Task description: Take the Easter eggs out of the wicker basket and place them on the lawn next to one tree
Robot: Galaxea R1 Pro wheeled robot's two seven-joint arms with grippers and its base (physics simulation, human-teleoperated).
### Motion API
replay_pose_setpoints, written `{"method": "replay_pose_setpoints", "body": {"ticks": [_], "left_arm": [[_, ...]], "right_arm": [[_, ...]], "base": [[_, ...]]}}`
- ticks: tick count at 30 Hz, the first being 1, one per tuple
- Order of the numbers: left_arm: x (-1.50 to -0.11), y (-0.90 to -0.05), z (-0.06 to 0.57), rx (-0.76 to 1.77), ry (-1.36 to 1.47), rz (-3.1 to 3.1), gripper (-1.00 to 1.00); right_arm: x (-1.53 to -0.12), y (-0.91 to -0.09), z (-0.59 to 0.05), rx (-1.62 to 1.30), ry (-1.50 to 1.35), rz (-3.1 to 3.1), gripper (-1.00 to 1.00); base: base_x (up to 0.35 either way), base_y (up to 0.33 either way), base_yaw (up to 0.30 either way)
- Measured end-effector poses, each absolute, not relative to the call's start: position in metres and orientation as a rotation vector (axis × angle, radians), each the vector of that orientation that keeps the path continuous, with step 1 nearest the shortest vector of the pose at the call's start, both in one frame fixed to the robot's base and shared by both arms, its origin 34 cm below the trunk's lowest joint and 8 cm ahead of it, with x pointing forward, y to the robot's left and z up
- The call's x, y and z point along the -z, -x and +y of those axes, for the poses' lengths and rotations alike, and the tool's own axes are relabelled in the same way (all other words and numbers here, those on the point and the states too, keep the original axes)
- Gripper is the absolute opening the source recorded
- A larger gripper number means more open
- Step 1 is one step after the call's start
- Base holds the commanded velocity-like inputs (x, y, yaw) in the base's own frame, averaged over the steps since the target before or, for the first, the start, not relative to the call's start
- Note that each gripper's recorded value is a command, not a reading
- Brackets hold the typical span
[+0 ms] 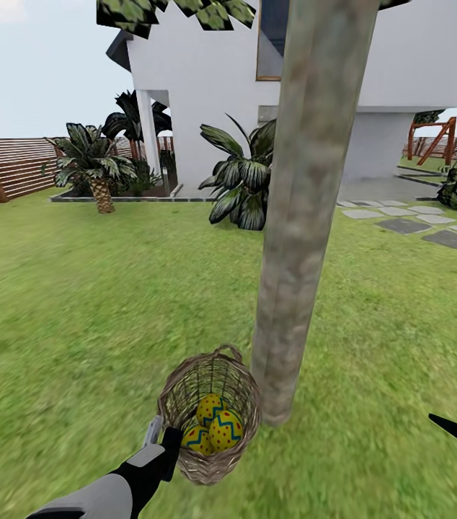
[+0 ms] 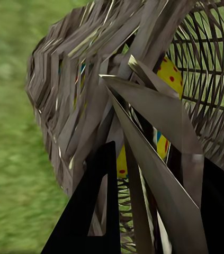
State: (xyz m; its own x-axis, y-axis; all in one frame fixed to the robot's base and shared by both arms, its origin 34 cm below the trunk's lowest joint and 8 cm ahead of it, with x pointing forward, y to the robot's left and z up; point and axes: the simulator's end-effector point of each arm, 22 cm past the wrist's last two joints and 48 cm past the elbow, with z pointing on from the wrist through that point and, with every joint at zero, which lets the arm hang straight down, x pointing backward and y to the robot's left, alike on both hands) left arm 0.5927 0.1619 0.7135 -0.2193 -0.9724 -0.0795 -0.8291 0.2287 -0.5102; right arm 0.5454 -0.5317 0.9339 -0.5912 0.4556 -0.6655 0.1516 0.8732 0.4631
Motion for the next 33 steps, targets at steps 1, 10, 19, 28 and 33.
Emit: {"method": "replay_pose_setpoints", "body": {"ticks": [1, 10, 19, 28, 33], "left_arm": [[-0.713, -0.593, 0.162, 0.513, 1.663, 2.127, -1.0], [-0.705, -0.596, 0.162, 0.513, 1.663, 2.126, -1.0], [-0.697, -0.599, 0.162, 0.514, 1.662, 2.126, -1.0], [-0.688, -0.602, 0.162, 0.514, 1.662, 2.126, -1.0], [-0.682, -0.603, 0.162, 0.514, 1.662, 2.126, -1.0]], "right_arm": [[-0.933, -0.546, -0.532, -0.457, -0.436, 2.19, 1.0], [-0.925, -0.549, -0.531, -0.459, -0.437, 2.19, 1.0], [-0.917, -0.552, -0.531, -0.461, -0.437, 2.189, 1.0], [-0.914, -0.556, -0.513, -0.568, -0.399, 2.158, 1.0], [-0.94, -0.549, -0.457, -0.932, -0.253, 2.038, 1.0]], "base": [[0.0, 0.0, 0.0], [0.0, 0.0, 0.0], [0.0, 0.0, 0.0], [0.0, 0.0, 0.0], [0.0, 0.0, 0.0]]}}
